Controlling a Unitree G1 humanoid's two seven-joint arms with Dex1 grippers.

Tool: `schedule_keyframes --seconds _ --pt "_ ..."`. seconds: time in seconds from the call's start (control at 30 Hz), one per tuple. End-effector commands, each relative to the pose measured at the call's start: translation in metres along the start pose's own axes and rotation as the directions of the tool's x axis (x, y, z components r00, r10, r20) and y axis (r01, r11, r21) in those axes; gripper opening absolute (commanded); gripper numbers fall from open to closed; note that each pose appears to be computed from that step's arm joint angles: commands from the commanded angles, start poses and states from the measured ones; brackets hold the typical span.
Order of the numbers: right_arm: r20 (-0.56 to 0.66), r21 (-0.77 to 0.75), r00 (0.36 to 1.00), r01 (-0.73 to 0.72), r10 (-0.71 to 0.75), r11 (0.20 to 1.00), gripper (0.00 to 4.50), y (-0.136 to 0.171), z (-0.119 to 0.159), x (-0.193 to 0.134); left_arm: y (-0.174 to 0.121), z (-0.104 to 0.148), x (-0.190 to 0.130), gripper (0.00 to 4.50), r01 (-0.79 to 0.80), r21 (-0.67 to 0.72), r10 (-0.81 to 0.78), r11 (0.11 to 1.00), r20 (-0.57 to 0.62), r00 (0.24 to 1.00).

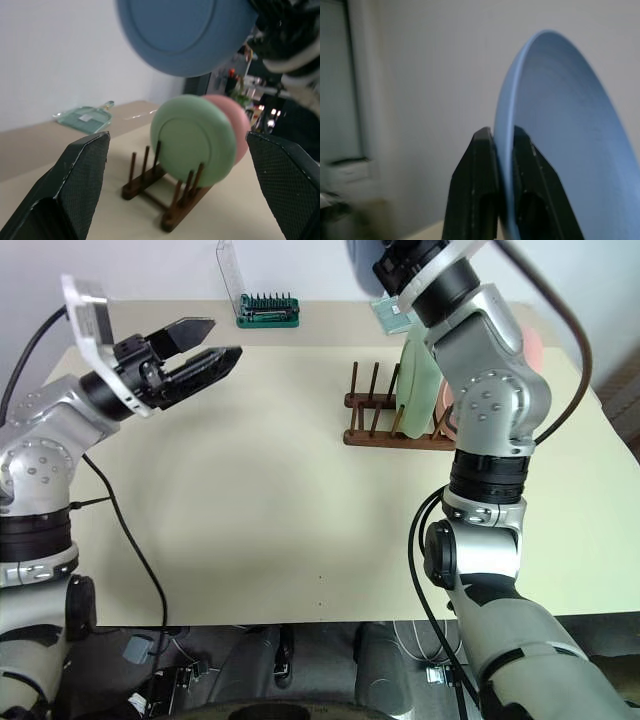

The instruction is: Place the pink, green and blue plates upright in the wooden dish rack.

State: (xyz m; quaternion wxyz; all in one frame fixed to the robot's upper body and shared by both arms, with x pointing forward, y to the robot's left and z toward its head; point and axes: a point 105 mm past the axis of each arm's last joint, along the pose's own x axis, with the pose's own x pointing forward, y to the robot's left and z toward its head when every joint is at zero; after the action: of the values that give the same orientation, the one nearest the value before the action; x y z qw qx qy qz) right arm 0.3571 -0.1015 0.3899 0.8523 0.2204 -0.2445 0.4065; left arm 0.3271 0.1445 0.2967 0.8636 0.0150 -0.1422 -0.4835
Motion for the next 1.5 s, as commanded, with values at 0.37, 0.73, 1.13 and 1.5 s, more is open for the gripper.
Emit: schedule_keyframes --seconds 0.37,0.73,1.13,1.5 --pt "-0.037 0.382 0.963 0.26 -0.266 0.887 0.0 -0.035 -0.01 -0.038 -0.005 -0.02 -0.021 4.47 0.092 0.083 -0.084 0.992 -0.099 0.992" --pt "-0.093 0.338 0.949 0.315 -0.302 0.887 0.0 -0.035 -0.033 -0.048 -0.007 -0.021 -0.017 4.47 0.096 0.07 -0.089 0.993 -0.1 0.991" --pt "-0.181 0.289 0.909 0.415 -0.376 0.863 1.09 -0.053 -0.061 -0.062 -0.007 -0.022 -0.015 4.5 0.092 0.069 -0.085 0.993 -0.102 0.991" --pt "-0.096 0.181 0.958 0.283 -0.27 0.942 4.43 -0.033 -0.039 -0.046 -0.008 -0.022 -0.015 4.5 0.095 0.043 -0.09 0.995 -0.095 0.991"
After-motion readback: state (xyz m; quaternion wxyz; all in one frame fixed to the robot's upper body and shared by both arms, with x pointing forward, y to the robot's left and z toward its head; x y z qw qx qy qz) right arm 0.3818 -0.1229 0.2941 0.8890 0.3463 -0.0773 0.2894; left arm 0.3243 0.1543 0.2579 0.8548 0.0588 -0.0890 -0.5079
